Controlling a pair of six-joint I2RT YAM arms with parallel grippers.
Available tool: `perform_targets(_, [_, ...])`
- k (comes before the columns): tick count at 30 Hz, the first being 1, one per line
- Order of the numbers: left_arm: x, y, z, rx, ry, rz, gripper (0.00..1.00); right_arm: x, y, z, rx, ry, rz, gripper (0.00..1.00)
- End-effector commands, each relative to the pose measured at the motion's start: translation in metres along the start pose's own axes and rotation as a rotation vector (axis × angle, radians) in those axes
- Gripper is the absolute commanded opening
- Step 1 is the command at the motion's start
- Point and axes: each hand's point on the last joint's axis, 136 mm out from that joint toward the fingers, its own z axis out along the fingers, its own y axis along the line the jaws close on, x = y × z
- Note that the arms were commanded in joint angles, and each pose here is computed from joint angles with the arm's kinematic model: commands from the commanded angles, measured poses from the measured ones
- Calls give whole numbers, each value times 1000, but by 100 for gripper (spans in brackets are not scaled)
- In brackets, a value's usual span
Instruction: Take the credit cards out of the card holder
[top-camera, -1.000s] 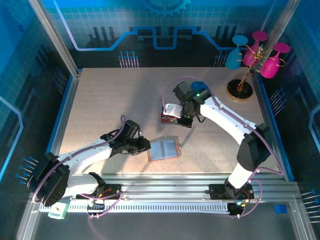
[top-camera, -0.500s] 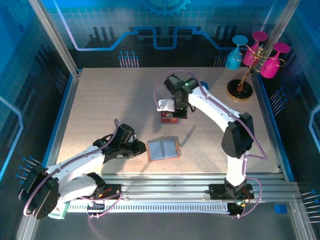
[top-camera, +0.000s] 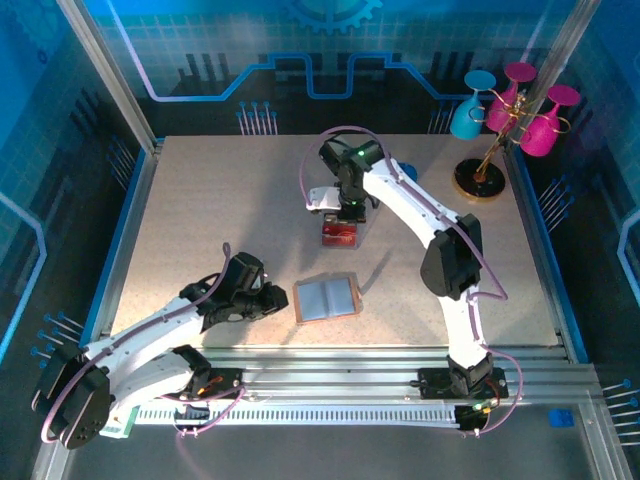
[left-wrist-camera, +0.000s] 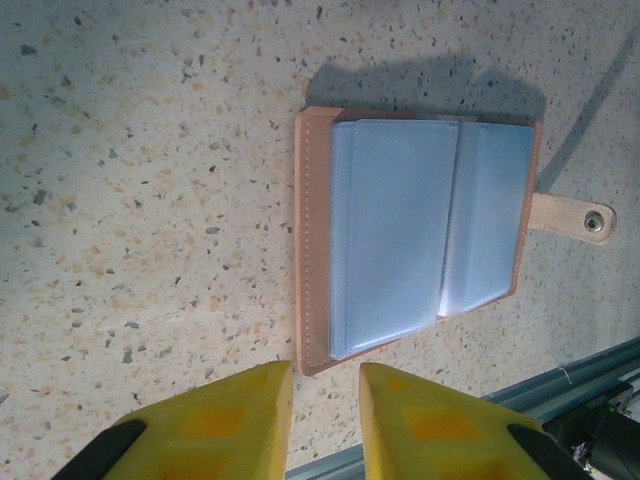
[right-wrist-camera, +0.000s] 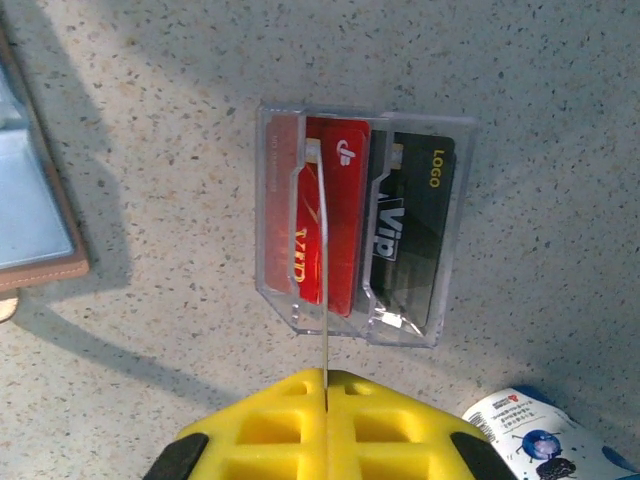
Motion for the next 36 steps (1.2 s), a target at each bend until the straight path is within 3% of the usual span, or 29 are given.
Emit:
perform_targets(1, [1,8,-1,-20,-4,-32,25,6,-5,1,-24,21,-10,0])
perform_targets(20, [2,11,3,-23,5,-42,28,12,-33,28,-27,25,9,0])
perform_targets(36, [2,12,10,-34,18,-47,28,13,-31,66,-80,53,23,0])
